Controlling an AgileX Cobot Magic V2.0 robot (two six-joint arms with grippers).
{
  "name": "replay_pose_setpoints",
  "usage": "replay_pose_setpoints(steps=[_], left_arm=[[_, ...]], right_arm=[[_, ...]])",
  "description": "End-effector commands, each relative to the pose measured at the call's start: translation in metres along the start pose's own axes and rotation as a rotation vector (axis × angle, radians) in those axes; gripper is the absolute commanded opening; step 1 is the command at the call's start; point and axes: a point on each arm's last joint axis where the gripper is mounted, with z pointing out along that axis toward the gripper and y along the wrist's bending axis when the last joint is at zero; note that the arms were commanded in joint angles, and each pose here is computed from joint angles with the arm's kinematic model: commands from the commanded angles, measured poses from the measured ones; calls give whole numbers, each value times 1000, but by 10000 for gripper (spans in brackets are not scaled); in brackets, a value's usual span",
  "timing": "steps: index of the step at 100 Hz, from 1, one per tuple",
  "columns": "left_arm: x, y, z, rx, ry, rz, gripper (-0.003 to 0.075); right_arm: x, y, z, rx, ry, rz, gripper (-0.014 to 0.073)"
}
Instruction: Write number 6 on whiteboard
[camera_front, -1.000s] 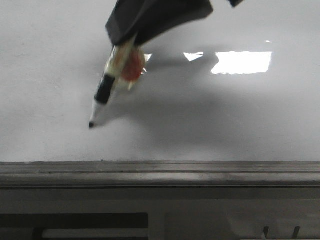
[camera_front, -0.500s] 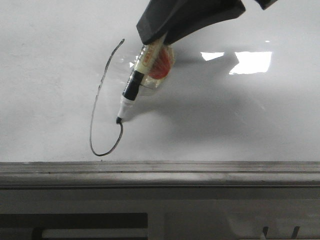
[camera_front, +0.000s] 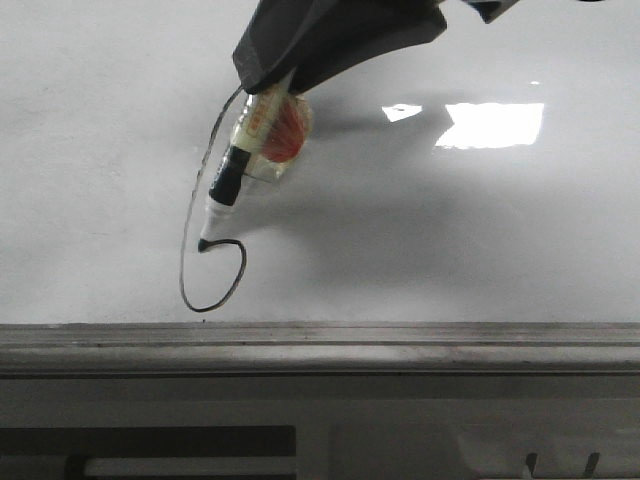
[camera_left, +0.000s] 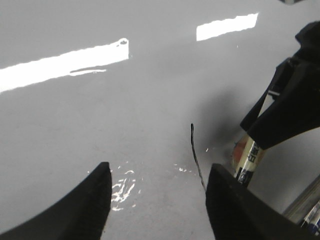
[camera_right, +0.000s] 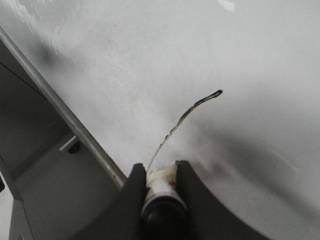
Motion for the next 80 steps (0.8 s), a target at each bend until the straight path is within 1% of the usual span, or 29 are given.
replay_pose_setpoints(steps=[1, 50, 58, 67, 80], left_arm=[[-13, 1, 3, -1, -69, 6, 384], [-11, 0, 10, 2, -54, 12, 384], [-10, 0, 11, 7, -47, 32, 384], [-9, -5, 14, 40, -36, 63, 384], [-4, -19, 23, 138, 1, 83, 384]], right_arm=[[-20, 1, -10, 31, -139, -65, -63], [-19, 1, -8, 28, -122, -63, -63], [-18, 6, -10, 10, -119, -63, -63], [-16, 15, -14, -23, -106, -71, -63], [-10, 25, -15, -63, -53, -92, -63]])
